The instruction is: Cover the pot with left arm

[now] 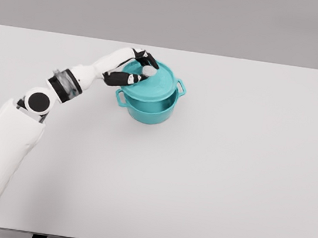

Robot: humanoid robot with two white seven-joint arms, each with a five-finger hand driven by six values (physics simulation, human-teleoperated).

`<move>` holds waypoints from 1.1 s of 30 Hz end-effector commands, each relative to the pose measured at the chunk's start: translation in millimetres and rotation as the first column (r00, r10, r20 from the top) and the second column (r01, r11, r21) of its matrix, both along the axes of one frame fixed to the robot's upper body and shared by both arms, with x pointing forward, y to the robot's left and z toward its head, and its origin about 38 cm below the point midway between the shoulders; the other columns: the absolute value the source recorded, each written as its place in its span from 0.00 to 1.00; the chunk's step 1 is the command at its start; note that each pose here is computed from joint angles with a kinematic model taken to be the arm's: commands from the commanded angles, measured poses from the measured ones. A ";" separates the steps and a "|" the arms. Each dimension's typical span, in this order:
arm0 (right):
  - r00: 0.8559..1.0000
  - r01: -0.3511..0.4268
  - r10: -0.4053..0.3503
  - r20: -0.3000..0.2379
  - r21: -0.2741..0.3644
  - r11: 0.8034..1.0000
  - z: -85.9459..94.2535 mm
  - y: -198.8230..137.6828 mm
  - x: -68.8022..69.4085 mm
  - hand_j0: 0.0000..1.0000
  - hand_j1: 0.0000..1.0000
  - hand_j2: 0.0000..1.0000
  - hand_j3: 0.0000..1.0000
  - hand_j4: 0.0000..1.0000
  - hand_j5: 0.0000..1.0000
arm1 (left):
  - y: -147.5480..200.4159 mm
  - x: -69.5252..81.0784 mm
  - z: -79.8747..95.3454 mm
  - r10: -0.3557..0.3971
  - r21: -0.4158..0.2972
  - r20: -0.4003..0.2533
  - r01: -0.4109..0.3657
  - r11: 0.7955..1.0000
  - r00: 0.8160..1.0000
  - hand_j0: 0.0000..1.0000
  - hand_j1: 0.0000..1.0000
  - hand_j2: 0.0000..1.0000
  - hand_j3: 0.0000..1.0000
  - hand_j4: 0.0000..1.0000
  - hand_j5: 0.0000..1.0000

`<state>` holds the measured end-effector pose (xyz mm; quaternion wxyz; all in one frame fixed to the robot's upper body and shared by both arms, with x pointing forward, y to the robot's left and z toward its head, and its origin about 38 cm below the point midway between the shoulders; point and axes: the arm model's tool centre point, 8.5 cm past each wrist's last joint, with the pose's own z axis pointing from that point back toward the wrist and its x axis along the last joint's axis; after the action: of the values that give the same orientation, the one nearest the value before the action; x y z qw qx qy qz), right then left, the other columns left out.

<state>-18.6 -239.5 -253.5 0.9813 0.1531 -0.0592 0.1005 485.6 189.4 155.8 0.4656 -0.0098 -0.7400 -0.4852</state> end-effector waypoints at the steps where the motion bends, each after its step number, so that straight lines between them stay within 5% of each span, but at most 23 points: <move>1: 1.000 0.000 0.000 0.000 0.001 1.000 0.0 0.0 0.0 1.00 1.00 1.00 1.00 1.00 1.00 | -4.2 0.0 0.4 -0.003 -0.016 0.000 0.003 1.000 1.000 0.54 0.54 0.54 0.54 0.54 0.54; 33: 1.000 0.000 0.000 0.000 0.001 1.000 0.0 0.0 0.0 1.00 1.00 1.00 1.00 1.00 1.00 | -11.2 2.7 -15.2 -0.004 -0.029 -0.044 0.002 1.000 0.999 0.54 0.54 0.54 0.54 0.54 0.54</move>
<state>-18.6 -239.5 -253.5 0.9813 0.1531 -0.0592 0.1005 488.4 178.8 140.5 0.4824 -0.0278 -0.7354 -0.4752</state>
